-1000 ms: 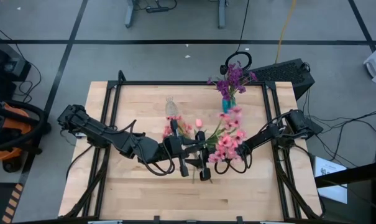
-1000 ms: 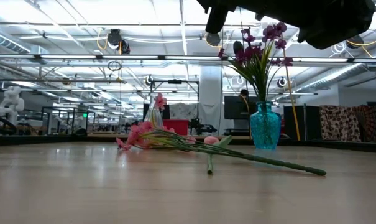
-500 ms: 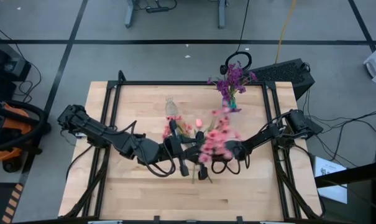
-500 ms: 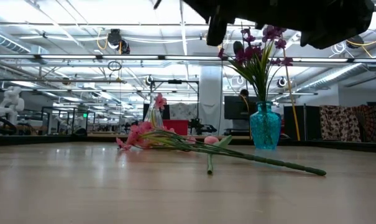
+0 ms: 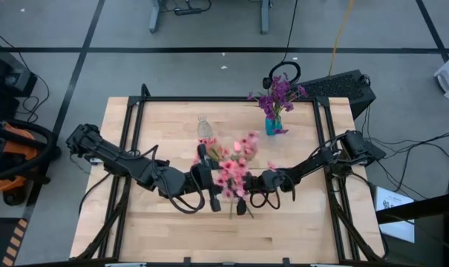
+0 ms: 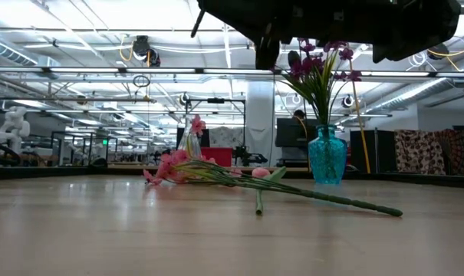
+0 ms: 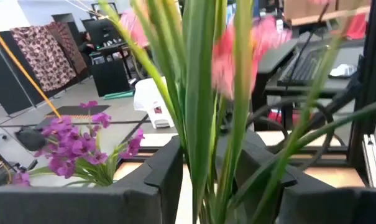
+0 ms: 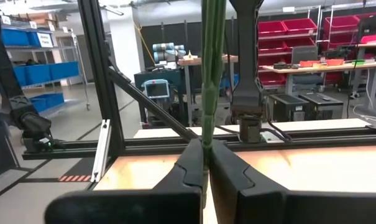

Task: Sort flowers into vase by color
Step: Put the left pink flower into the transparent vase

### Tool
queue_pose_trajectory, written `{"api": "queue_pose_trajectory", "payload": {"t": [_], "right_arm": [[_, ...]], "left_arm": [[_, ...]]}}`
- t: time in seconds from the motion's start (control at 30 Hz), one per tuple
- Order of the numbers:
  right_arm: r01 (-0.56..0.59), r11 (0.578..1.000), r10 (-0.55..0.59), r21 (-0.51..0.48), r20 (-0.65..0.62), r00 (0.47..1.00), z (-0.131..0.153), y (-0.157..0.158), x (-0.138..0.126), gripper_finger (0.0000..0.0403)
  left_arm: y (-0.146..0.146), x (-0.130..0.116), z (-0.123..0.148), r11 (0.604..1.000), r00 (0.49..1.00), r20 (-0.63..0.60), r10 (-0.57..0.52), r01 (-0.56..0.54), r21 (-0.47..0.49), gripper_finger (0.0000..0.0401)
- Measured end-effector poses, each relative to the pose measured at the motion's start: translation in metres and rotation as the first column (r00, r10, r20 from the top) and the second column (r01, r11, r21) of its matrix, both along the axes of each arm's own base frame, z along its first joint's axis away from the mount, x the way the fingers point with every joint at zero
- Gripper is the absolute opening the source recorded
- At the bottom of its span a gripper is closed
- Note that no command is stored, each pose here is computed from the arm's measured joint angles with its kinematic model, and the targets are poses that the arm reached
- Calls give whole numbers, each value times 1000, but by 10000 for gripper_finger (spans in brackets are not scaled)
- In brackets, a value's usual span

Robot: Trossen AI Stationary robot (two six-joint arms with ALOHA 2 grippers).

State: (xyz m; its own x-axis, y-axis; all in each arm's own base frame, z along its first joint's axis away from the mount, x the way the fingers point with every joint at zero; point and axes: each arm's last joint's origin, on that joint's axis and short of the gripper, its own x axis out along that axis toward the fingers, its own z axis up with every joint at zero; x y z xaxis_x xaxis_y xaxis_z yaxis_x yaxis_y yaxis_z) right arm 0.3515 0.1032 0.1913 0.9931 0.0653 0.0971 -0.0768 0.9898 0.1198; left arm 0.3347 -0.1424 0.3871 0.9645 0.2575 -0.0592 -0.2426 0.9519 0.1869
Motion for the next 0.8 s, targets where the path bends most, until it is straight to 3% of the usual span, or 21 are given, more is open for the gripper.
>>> {"api": "queue_pose_trajectory", "payload": {"t": [0.67, 0.8], "right_arm": [[11, 1000, -11, -1, -53, 999, -5, -5, 2, 0], [13, 1000, -13, -1, -69, 998, -7, -6, 2, 0]], "left_arm": [[4, -7, 2, 1000, 999, -37, 8, -8, -2, 140], [4, -7, 1, 1000, 999, -52, 8, -7, 5, 122]]}}
